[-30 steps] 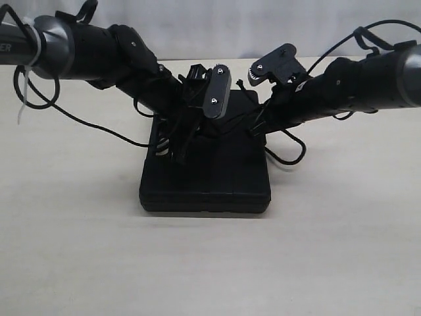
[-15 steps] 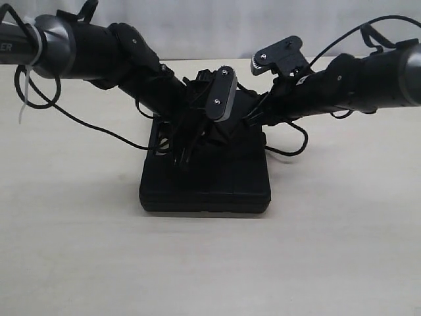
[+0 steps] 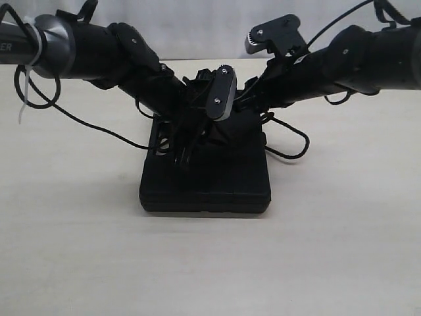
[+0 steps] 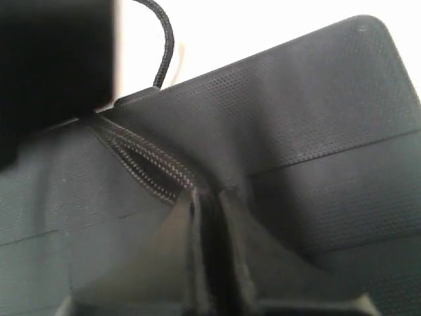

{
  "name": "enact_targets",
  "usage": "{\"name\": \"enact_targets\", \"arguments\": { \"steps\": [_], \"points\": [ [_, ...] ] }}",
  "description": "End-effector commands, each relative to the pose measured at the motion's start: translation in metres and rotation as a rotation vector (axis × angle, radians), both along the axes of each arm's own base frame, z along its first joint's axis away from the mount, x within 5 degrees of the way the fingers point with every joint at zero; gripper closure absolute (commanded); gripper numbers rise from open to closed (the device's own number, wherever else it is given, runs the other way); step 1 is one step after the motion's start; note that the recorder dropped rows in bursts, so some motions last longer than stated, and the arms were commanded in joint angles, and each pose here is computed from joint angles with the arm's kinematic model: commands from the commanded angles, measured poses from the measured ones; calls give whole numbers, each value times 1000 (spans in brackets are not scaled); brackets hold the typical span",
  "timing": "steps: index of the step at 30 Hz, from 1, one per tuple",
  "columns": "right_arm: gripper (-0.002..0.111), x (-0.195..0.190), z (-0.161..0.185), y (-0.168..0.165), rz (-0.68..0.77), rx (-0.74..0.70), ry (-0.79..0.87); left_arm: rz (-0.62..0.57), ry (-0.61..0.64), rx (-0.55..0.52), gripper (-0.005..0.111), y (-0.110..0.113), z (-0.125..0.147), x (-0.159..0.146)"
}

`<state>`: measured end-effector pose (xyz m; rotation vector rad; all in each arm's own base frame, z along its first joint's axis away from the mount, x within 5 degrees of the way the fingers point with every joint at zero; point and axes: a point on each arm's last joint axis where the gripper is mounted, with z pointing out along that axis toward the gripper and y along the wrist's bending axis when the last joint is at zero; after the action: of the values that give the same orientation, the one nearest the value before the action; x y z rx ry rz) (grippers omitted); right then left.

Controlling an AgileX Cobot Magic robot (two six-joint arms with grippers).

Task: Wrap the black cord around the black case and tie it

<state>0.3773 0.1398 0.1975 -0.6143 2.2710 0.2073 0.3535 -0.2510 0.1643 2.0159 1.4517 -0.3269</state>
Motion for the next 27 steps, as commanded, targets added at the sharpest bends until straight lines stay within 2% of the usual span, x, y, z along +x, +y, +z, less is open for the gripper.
{"name": "enact_targets", "arguments": {
  "steps": [1,9,16,21,27],
  "points": [
    [60,7,-13,6,43,-36,12,1,2,-11,107,-1,2,-1],
    [61,22,-34,4,-26,-57,-72,4,-1,-11,107,-1,2,-1],
    [104,28,-48,4,-23,-91,-92,4,-1,-11,107,-1,2,-1],
    [104,20,-11,4,-33,-27,-106,29,-16,-11,107,0,3,2],
    [104,7,47,0,-66,60,-216,59,-29,25,107,6,1,6]
  ]
}}
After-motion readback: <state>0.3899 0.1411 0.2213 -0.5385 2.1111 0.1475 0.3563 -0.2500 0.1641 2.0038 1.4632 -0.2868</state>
